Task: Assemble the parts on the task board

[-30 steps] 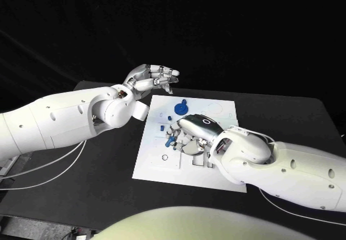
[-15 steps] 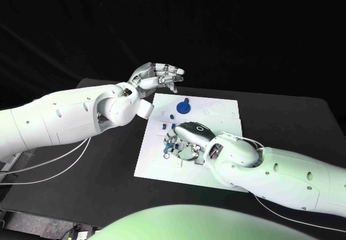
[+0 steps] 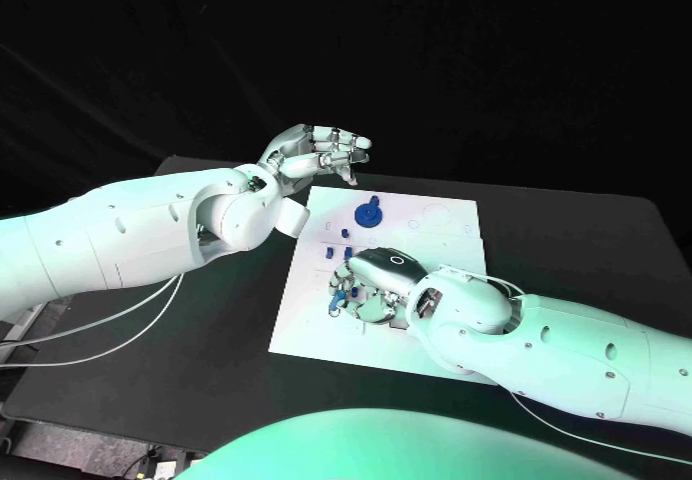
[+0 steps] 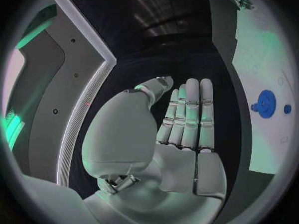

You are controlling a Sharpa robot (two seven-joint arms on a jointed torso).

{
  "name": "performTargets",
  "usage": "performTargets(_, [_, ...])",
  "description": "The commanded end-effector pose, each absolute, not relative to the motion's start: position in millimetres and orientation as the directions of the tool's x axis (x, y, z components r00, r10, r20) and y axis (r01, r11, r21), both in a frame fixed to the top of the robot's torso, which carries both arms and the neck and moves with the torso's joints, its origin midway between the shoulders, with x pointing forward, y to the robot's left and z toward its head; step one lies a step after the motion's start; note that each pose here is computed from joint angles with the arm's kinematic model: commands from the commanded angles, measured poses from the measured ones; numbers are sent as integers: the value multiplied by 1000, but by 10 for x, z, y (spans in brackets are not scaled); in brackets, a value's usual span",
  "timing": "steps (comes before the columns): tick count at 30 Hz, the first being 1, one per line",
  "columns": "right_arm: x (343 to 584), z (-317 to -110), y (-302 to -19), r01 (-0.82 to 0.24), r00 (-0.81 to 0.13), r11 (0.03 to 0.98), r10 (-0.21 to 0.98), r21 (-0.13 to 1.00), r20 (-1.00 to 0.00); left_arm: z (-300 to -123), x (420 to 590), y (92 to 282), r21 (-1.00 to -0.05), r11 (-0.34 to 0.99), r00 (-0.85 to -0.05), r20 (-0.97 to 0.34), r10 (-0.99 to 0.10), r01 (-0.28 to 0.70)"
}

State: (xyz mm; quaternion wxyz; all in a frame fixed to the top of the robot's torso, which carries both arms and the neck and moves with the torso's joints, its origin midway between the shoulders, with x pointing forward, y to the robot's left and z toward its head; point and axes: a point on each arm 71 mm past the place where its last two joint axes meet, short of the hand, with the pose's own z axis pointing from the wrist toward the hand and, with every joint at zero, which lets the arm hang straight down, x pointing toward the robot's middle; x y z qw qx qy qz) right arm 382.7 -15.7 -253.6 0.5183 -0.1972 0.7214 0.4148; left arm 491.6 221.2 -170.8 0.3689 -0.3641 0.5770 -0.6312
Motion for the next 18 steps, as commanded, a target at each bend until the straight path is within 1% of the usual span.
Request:
performTargets(1, [3814,-2571,-147,-726,-391,577,101,374,-915,-1696,4909,2187,-996,-70,-479,38,-877,50])
performTargets(18, [3803,-2613,-134,-732,-395,585,53,349,-917,-1696,4909,2189,-996,-70,-479,38,-877,49])
